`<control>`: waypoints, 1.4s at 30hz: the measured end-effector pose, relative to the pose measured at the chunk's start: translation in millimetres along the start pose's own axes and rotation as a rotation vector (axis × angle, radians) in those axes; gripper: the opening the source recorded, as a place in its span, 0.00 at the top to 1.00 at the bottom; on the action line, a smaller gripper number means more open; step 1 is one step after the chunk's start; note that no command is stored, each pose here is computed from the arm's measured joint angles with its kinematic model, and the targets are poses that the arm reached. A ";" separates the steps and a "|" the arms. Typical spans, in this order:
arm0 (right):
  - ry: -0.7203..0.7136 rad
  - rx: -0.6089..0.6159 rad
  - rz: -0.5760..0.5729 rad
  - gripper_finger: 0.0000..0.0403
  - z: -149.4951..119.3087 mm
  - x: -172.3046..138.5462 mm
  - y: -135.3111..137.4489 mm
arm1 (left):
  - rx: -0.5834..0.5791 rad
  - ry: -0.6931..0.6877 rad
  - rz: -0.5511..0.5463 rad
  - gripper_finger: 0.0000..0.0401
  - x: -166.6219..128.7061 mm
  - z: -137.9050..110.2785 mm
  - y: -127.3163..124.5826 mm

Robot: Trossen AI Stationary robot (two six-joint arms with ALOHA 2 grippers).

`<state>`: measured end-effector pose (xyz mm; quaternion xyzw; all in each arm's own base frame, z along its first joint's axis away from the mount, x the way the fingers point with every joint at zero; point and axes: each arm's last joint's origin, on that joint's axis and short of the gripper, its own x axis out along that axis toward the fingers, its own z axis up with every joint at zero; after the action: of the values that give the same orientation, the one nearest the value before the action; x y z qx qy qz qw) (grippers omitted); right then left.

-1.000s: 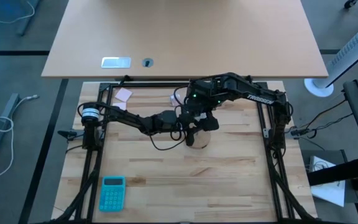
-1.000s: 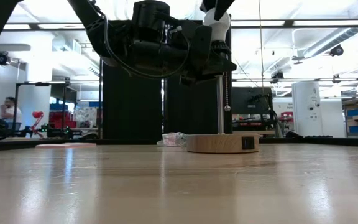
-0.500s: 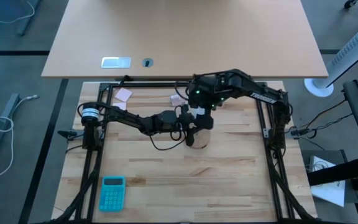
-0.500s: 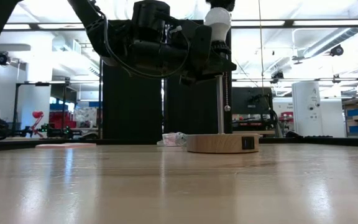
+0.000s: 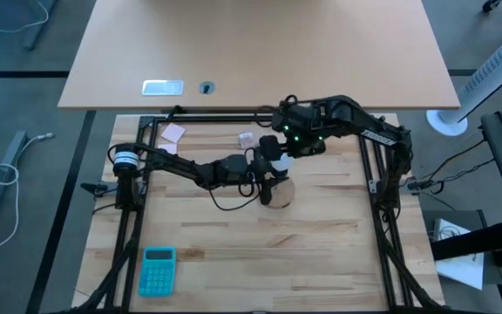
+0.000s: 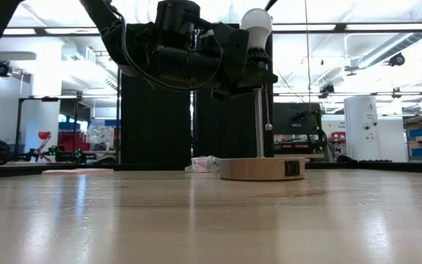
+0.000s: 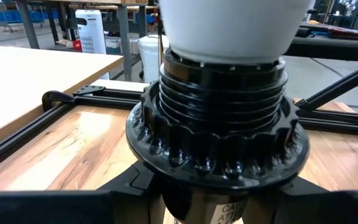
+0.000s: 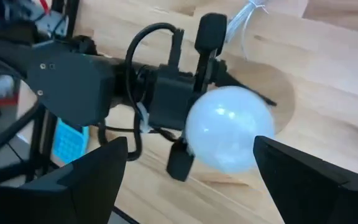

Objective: Screw lightbulb
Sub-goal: Remove the light bulb from the lamp

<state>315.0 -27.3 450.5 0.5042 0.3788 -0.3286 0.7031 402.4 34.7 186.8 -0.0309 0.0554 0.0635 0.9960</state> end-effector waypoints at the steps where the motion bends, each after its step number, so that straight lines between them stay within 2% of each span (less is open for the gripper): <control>1: -0.022 0.017 -0.006 0.15 0.6 -1.1 -0.7 | 0.004 -0.001 0.000 0.66 -0.3 0.7 0.0; 5: -0.076 0.066 -0.035 0.15 5.0 1.3 -3.1 | 0.022 0.001 -0.001 0.66 -1.1 2.1 -0.4; 13: 0.000 0.088 -0.145 0.15 0.4 33.4 -7.8 | 0.026 0.016 0.000 0.66 -1.6 1.7 -0.3; 26: 0.040 0.029 -0.154 0.15 1.1 39.0 -8.9 | 0.027 0.017 0.001 0.66 -0.8 0.7 -0.3; 37: 0.072 -0.052 -0.140 0.34 0.4 38.7 -8.6 | 0.031 0.030 0.002 0.66 0.2 2.6 -0.4; 42: 0.074 -0.089 -0.115 0.31 0.4 27.1 -10.3 | 0.024 0.063 0.003 0.66 3.6 14.5 -1.3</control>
<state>319.8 -32.7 422.4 0.4618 0.4467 -0.3325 0.6903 407.7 34.8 200.8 -0.0209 0.0876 0.0634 0.9939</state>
